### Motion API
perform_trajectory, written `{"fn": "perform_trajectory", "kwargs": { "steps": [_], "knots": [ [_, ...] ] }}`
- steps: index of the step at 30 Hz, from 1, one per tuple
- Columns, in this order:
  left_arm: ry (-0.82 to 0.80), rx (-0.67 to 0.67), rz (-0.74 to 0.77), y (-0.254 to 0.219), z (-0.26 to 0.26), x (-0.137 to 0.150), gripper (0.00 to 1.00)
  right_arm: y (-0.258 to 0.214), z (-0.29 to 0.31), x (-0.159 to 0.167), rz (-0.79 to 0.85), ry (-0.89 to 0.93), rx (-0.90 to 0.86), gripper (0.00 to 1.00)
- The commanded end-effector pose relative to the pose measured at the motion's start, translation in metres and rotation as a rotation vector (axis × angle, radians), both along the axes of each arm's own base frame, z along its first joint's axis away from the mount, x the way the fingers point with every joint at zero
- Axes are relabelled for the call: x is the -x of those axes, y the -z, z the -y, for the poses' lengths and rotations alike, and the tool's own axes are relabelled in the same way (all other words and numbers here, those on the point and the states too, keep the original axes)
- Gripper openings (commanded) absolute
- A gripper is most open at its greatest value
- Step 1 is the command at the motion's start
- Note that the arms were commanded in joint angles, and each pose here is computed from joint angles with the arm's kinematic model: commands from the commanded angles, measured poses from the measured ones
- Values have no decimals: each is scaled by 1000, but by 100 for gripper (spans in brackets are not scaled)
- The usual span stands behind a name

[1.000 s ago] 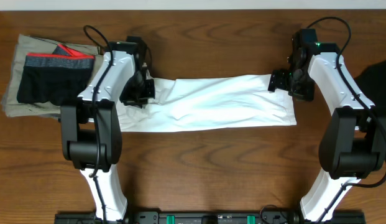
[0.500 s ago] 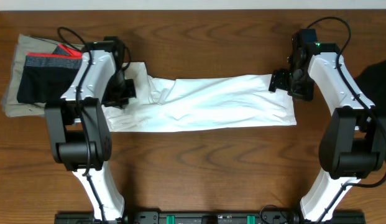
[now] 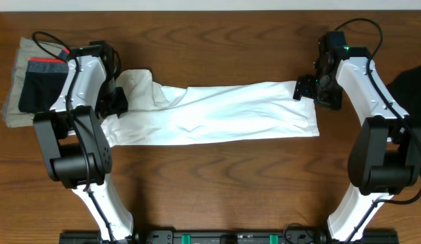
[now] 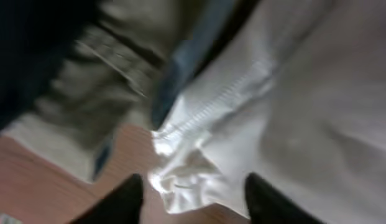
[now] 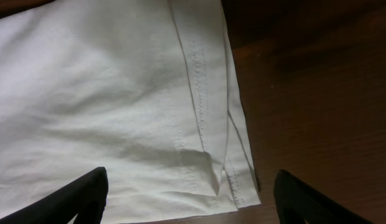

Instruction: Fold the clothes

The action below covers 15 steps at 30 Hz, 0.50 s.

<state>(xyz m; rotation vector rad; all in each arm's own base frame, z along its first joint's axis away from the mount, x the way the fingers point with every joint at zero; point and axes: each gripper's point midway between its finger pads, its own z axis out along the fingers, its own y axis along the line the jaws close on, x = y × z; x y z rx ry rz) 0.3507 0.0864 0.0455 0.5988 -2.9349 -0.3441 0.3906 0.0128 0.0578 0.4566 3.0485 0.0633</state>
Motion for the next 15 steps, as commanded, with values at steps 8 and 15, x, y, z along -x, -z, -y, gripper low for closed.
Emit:
{"fn": "perform_trajectory", "kwargs": {
  "steps": [8, 15],
  "knots": [
    [-44, -68, 120, -51, -10, -8, 67, -4, -31, -1, 16, -48, -112, 64],
    [6, 104, 269, -96, 44, -14, 67, -5, -59, -5, 47, -118, -157, 5]
  ]
}}
